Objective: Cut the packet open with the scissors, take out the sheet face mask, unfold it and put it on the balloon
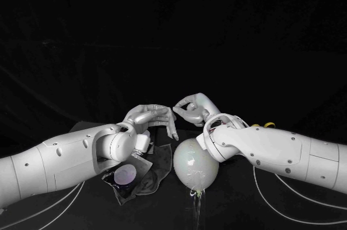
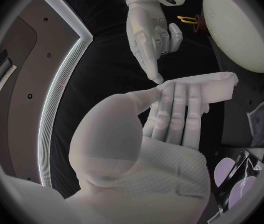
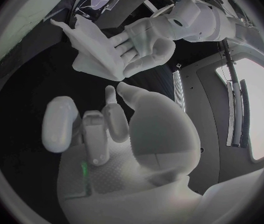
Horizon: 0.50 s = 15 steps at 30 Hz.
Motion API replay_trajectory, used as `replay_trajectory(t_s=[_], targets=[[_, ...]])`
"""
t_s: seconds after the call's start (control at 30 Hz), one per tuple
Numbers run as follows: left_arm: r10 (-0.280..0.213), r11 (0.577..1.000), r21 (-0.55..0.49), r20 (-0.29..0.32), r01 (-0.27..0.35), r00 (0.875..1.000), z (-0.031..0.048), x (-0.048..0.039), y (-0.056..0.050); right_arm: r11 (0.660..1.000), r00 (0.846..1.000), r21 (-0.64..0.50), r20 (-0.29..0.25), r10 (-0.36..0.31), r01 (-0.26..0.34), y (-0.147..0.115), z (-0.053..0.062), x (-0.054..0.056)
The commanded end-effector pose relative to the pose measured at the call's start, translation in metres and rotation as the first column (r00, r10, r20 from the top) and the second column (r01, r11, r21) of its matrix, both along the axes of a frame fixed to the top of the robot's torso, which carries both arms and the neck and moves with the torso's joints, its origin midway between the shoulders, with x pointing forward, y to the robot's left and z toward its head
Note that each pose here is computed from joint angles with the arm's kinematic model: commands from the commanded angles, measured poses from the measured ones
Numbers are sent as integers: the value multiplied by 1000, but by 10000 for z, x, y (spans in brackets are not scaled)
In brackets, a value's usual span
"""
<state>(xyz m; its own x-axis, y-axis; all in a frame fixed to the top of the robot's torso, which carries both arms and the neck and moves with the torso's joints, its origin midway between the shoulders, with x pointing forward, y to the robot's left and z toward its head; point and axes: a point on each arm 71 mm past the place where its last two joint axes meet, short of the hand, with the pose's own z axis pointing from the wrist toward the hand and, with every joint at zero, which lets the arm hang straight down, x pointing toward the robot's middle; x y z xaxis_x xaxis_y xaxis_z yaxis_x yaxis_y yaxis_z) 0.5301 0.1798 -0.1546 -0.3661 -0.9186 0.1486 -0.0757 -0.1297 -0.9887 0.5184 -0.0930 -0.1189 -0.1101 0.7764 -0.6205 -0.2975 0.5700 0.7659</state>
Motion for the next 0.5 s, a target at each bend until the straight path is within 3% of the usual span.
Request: replay_trajectory(t_s=[0.03,0.5], targets=[[-7,1000,-2,10,7,1000,18,-1,-18,998,998,-29,-42,56,-57,47,-34,-8],[-12,1000,-3,9,12,1000,18,-4,-33,996,995,-44,-60,78,-81,104,-50,-1]])
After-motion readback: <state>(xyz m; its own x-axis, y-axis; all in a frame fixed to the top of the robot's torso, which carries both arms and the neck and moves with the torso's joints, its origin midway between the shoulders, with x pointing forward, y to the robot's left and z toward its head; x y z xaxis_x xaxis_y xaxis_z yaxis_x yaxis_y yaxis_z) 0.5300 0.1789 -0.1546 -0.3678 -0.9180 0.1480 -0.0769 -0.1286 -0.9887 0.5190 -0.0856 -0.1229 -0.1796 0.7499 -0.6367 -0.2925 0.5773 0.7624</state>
